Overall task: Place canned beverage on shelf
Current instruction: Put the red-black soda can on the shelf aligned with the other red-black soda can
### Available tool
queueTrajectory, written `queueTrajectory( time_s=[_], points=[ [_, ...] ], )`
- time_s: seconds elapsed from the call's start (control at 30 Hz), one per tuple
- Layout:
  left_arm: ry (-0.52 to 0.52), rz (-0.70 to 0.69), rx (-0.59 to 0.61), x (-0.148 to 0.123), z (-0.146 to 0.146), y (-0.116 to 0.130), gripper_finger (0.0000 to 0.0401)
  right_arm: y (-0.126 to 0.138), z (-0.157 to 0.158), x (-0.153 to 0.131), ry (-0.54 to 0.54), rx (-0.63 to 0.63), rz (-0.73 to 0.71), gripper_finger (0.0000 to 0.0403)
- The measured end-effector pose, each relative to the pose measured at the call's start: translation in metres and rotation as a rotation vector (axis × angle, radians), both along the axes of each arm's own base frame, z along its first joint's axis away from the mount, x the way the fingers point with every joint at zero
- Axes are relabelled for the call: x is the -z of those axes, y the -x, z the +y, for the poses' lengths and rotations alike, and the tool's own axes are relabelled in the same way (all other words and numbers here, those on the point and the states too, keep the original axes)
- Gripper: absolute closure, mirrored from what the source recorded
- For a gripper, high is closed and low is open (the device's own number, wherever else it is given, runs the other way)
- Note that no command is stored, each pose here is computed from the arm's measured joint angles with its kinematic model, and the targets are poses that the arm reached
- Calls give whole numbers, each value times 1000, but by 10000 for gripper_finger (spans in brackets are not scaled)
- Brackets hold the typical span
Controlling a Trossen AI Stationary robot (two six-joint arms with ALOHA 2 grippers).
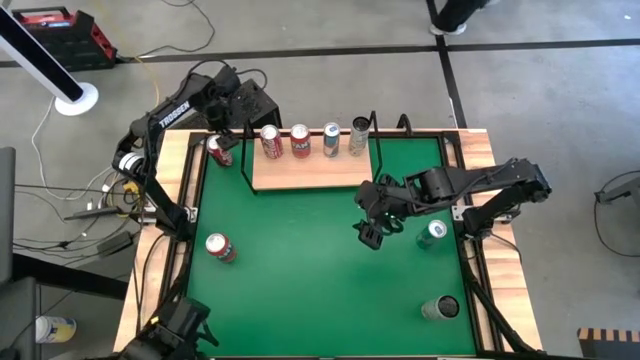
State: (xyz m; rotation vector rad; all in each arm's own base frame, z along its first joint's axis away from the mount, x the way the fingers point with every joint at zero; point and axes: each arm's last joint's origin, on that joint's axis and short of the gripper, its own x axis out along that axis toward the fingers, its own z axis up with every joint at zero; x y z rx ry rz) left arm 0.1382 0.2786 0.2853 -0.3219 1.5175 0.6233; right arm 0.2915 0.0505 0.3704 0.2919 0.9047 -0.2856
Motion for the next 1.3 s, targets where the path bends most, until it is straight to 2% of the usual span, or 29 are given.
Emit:
queueTrajectory(
  time_s=[0.13,0.3,0.47,0.6,0.77,1.1,1.3],
  points=[
    [-35,29,-29,0,1,0,116,0,0,0,11,-14,3,62],
    [-34,15,-37,0,1,-1,81,0,0,0,15,-20,3,62],
    [-36,5,-101,0,4,5,57,0,0,0,16,-21,4,62],
    [-44,-3,-118,-1,6,6,53,0,0,0,16,-21,7,62],
    [-30,-10,-78,1,5,6,53,1,0,0,17,-21,11,62],
    [19,32,-5,33,-2,4,53,1,0,0,16,-21,11,62],
    [42,57,15,41,-6,3,53,1,1,1,-3,-34,14,62]
  ],
)
